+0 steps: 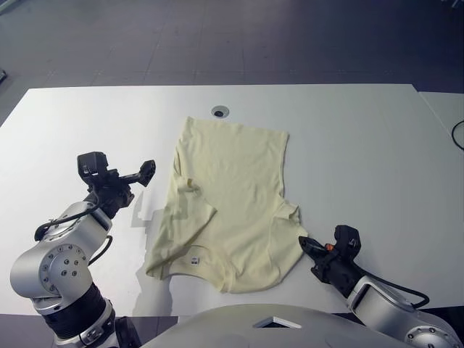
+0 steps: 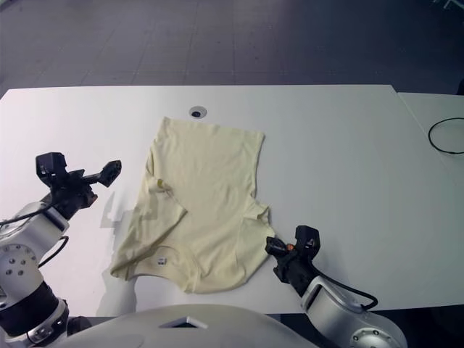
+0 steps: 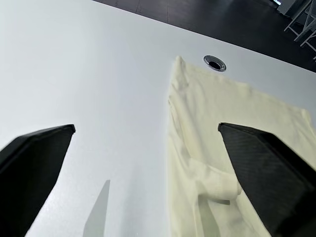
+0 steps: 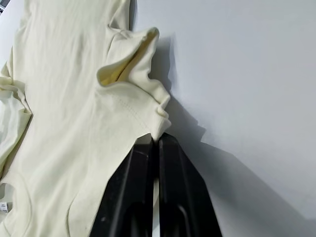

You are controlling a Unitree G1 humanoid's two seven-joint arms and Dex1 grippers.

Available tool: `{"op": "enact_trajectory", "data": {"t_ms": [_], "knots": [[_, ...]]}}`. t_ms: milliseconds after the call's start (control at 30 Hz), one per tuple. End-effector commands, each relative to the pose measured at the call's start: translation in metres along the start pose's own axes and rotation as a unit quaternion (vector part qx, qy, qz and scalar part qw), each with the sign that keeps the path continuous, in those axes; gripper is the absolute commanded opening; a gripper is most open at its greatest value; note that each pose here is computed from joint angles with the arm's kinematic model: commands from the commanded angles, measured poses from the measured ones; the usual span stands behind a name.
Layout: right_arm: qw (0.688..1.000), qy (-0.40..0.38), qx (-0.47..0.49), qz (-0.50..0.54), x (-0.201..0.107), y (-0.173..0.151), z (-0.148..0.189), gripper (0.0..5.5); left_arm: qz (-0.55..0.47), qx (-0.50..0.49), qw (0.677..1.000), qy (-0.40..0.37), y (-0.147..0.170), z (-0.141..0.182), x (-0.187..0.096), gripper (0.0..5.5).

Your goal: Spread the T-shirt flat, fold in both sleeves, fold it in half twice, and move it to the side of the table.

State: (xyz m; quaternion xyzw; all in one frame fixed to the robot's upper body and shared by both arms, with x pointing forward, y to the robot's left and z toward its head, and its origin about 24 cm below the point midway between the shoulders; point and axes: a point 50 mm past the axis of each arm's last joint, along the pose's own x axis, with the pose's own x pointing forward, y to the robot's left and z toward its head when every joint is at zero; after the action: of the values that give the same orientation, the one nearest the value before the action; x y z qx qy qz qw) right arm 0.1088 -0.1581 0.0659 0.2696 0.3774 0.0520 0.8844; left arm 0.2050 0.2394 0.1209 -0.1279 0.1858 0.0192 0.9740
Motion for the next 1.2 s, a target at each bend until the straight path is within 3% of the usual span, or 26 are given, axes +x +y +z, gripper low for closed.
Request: {"op": "enact_trajectory", "data": {"t_ms": [33, 333, 733, 1067, 1200], "knots": [[0.999, -0.016, -0.014, -0.036, 0.0, -0.015, 0.014, 0.02, 0.014, 0.001, 1.0, -0.002, 0.005, -0.001, 0.0, 5.4], [0.992, -0.056, -0.073, -0.081, -0.005, -0.05, 0.062, 0.02, 0.019, -0.004, 1.0, -0.006, 0.003, -0.004, -0.001, 5.4], [0.992, -0.044, -0.095, 0.063, -0.013, 0.033, 0.055, 0.02, 0.02, -0.006, 1.0, -0.001, 0.0, -0.011, -0.003, 5.4], [0.985, -0.007, -0.099, 0.143, 0.028, 0.077, 0.042, 0.02, 0.002, -0.006, 1.0, 0.006, -0.009, -0.013, 0.005, 5.4], [0.976, 0.011, -0.087, 0.2, 0.035, 0.097, 0.039, 0.7, -0.006, -0.005, 1.0, 0.01, -0.013, -0.014, 0.007, 5.4]]}}
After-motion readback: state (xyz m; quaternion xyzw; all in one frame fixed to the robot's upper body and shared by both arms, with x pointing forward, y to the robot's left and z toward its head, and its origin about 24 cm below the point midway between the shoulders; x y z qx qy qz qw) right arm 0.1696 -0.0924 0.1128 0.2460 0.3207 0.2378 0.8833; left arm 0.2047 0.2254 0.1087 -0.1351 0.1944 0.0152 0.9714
